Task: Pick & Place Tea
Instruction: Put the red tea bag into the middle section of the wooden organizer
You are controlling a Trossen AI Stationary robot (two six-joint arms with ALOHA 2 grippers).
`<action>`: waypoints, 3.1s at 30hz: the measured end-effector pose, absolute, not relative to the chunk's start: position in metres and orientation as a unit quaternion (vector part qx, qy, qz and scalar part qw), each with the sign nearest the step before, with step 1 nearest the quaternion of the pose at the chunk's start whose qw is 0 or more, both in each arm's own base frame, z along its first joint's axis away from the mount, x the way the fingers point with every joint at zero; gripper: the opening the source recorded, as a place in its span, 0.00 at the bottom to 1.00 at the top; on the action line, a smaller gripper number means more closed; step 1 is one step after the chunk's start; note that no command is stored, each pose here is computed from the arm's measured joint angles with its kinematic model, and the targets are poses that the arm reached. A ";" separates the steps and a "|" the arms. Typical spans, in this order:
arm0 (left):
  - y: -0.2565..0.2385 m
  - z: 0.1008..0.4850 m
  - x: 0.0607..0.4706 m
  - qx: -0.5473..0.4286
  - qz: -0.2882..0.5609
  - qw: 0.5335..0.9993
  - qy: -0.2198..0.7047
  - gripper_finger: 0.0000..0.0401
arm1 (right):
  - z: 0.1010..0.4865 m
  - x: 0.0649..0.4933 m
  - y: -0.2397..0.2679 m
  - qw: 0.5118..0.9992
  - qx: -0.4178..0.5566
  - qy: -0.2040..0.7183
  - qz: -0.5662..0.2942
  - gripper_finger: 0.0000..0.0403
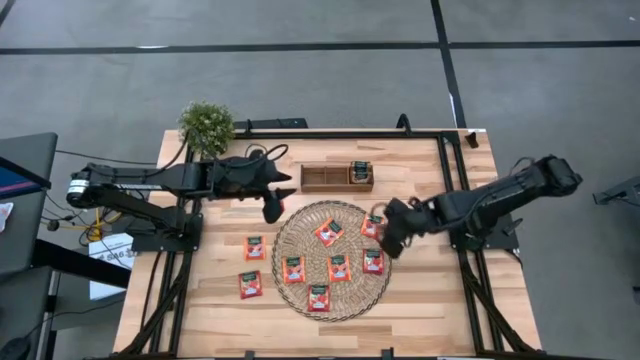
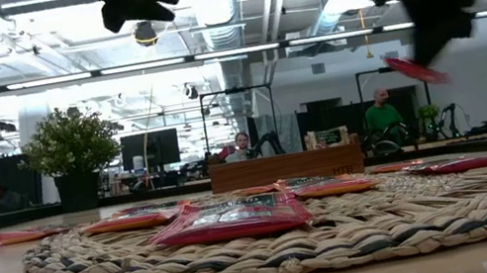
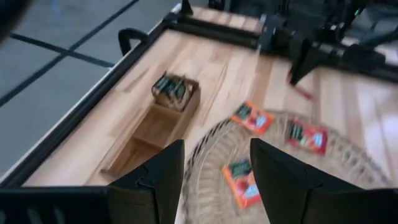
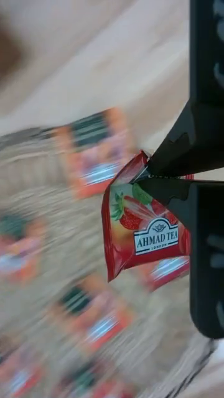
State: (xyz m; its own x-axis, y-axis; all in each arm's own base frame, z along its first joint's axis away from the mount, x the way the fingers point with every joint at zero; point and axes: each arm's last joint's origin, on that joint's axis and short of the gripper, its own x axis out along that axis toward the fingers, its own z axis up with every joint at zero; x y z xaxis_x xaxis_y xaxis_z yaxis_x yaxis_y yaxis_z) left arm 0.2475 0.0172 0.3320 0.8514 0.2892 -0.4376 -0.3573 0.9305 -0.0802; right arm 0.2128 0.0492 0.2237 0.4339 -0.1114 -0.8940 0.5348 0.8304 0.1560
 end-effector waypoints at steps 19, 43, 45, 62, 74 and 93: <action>0.017 0.317 0.296 -0.215 0.140 0.957 0.134 0.44 | 0.273 0.325 -0.007 0.921 0.021 0.356 -0.157 0.00; 0.031 0.311 0.297 -0.257 0.142 0.944 0.153 0.44 | 0.307 0.358 0.007 0.932 -0.097 0.323 -0.130 0.00; 0.033 0.311 0.296 -0.257 0.145 0.943 0.154 0.44 | 0.307 0.358 0.007 0.933 -0.097 0.322 -0.129 0.00; 0.035 0.296 0.310 -0.268 0.144 0.937 0.169 0.39 | 0.305 0.357 0.007 0.928 -0.104 0.328 -0.140 0.00; 0.041 0.296 0.310 -0.259 0.150 0.940 0.165 0.01 | 0.304 0.356 0.006 0.925 -0.109 0.337 -0.139 0.00; 0.056 0.294 0.317 -0.212 0.184 0.951 0.132 0.00 | 0.308 0.310 -0.029 0.857 -0.075 0.459 -0.223 0.28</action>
